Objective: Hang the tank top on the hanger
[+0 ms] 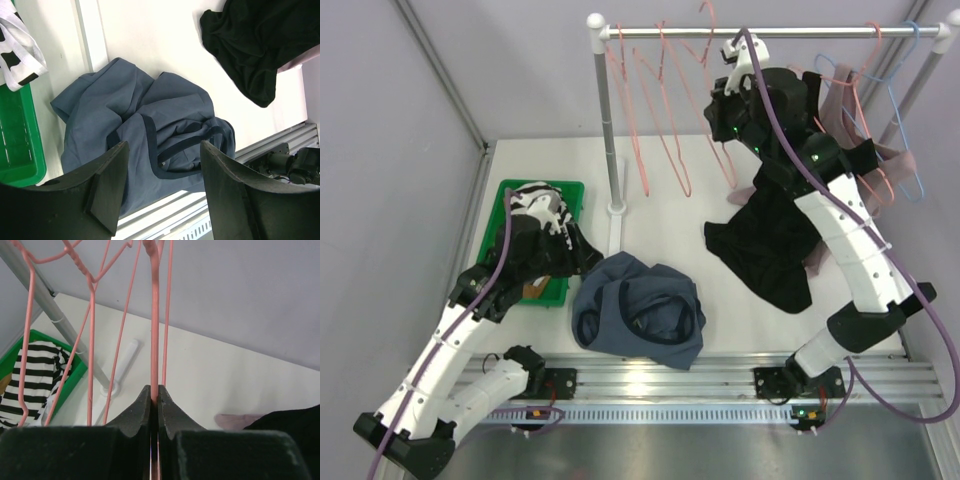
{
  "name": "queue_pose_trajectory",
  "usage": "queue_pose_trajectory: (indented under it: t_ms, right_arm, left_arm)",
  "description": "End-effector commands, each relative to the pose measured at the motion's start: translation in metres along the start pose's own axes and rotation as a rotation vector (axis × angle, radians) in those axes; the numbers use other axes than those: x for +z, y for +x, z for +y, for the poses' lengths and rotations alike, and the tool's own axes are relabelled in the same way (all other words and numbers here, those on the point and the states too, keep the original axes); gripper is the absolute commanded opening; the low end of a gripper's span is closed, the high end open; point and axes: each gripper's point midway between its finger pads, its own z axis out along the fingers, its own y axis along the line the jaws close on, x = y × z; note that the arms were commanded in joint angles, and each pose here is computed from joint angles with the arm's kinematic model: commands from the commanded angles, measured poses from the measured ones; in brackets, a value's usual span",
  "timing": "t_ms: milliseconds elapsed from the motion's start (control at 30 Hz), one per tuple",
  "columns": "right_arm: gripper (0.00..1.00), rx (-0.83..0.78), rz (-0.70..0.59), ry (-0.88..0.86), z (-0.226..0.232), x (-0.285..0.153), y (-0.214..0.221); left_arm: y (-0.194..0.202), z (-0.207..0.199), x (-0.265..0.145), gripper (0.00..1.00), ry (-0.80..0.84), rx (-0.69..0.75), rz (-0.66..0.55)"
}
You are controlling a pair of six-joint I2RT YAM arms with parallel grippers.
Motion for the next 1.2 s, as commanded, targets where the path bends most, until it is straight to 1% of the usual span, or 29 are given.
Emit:
queue_pose_trajectory:
  t_ms: [0,233,400,533,567,600,633,667,733,800,833,867,933,967,1033,1067,1167]
  right_arm:
    - [0.00,0.028,-0.083,0.009,-0.007,-0.022,-0.022]
    - [0.00,0.062,-0.075,0.035,-0.017,-0.054,-0.007]
    - [0.00,0.128,-0.036,0.038,-0.025,-0.098,0.034]
    - [0.00,0.191,0.041,-0.058,-0.013,-0.134,0.082]
    - [0.00,0.214,0.062,-0.081,-0.010,-0.146,0.100]
    - [0.00,0.224,0.086,-0.123,-0.004,-0.152,0.110]
    - [0.00,0.230,0.137,-0.138,0.000,-0.154,0.133]
    - [0.00,0.251,0.143,-0.164,0.003,-0.167,0.140]
    - [0.00,0.264,0.212,-0.235,0.017,-0.176,0.167]
    - [0.00,0.285,0.243,-0.279,0.024,-0.190,0.181]
    - [0.00,0.292,0.270,-0.289,0.026,-0.192,0.193]
    - [0.00,0.299,0.274,-0.312,0.030,-0.199,0.196]
    - [0.00,0.307,0.316,-0.334,0.035,-0.206,0.213]
    - [0.00,0.316,0.309,-0.343,0.035,-0.211,0.214]
    - [0.00,0.323,0.337,-0.355,0.037,-0.215,0.225]
    - [0.00,0.326,0.335,-0.362,0.037,-0.219,0.226]
    - [0.00,0.329,0.348,-0.392,0.040,-0.228,0.232]
  left_arm:
    - [0.001,-0.004,0.001,0.65,0.028,0.024,-0.003]
    - [0.010,0.003,0.012,0.65,0.003,0.010,0.044]
    - [0.023,0.014,0.028,0.62,-0.040,-0.027,0.088]
    - [0.031,0.020,0.037,0.59,-0.098,-0.018,0.094]
    - [0.037,0.014,0.039,0.59,-0.098,0.001,0.107]
    - [0.034,0.021,0.041,0.59,-0.152,0.017,0.077]
    - [0.036,0.020,0.043,0.58,-0.170,0.020,0.077]
    - [0.043,0.015,0.045,0.58,-0.176,0.050,0.091]
    - [0.044,0.018,0.048,0.58,-0.234,0.065,0.065]
    - [0.055,0.016,0.053,0.57,-0.267,0.103,0.088]
    - [0.052,0.019,0.054,0.57,-0.305,0.114,0.060]
    - [0.060,0.013,0.058,0.57,-0.311,0.146,0.078]
    - [0.061,0.012,0.061,0.57,-0.351,0.176,0.056]
    - [0.067,0.007,0.065,0.57,-0.361,0.210,0.068]
    - [0.069,0.007,0.068,0.57,-0.405,0.247,0.057]
    - [0.074,0.000,0.073,0.57,-0.411,0.276,0.069]
    - [0.078,-0.001,0.078,0.57,-0.477,0.335,0.076]
